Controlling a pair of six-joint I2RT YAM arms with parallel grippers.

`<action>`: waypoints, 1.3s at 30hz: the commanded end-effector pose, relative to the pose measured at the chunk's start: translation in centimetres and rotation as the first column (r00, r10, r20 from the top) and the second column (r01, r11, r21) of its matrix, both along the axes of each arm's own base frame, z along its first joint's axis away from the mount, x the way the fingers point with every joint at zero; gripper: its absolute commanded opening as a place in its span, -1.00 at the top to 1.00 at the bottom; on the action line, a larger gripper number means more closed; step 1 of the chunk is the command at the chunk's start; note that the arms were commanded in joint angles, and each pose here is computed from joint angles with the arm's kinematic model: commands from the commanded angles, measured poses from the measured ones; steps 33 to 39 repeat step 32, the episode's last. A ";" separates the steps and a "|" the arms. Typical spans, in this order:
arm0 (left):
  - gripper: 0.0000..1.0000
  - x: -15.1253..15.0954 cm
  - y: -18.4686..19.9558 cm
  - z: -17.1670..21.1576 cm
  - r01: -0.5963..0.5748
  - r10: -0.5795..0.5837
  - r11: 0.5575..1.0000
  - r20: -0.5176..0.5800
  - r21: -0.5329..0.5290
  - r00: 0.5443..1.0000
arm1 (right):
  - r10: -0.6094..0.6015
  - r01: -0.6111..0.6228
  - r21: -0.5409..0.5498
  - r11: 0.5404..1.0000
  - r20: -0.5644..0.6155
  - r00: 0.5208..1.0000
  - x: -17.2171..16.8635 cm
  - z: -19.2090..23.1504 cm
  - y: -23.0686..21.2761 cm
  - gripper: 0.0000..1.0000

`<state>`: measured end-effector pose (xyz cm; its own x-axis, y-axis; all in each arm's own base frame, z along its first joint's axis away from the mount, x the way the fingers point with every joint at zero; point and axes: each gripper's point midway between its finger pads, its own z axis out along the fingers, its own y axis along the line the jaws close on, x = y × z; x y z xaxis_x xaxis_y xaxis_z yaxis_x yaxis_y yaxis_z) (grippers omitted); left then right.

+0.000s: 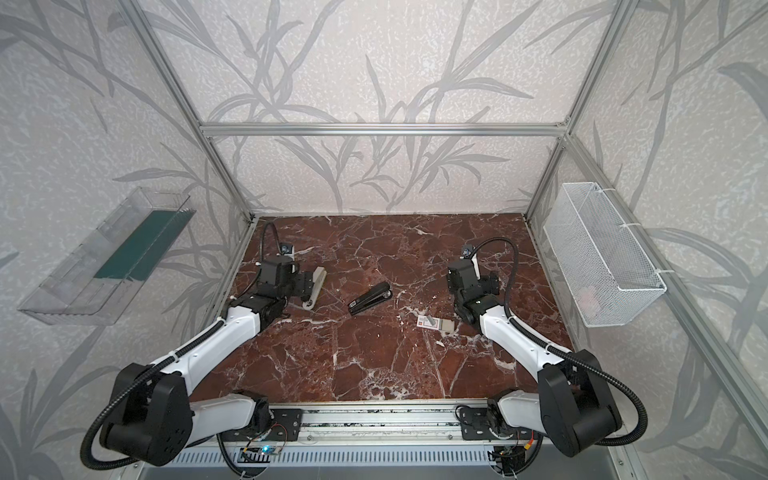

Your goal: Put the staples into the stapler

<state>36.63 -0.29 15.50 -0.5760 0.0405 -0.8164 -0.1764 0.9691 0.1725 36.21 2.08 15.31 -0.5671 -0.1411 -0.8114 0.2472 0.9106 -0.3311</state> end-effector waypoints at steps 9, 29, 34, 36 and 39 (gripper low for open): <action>-0.98 2.3 6.3 -3.0 -0.180 0.180 0.983 0.279 -0.024 0.943 | 0.107 -0.094 -0.055 0.994 0.358 0.927 0.6 -1.8 -0.4 -0.99; -0.99 2.0 6.3 -5.4 -0.174 0.174 0.984 0.332 -0.029 0.927 | 0.239 -0.279 0.114 0.954 0.276 0.931 3.4 -5.7 0.1 -0.99; -0.99 1.9 6.3 -5.5 -0.176 0.177 0.984 0.325 -0.031 0.929 | 0.246 -0.293 0.138 0.946 0.282 0.927 3.4 -5.8 -0.1 -0.98; -0.99 1.9 6.3 -5.5 -0.176 0.177 0.984 0.325 -0.031 0.929 | 0.246 -0.293 0.138 0.946 0.282 0.927 3.4 -5.8 -0.1 -0.98; -0.99 1.9 6.3 -5.5 -0.176 0.177 0.984 0.325 -0.031 0.929 | 0.246 -0.293 0.138 0.946 0.282 0.927 3.4 -5.8 -0.1 -0.98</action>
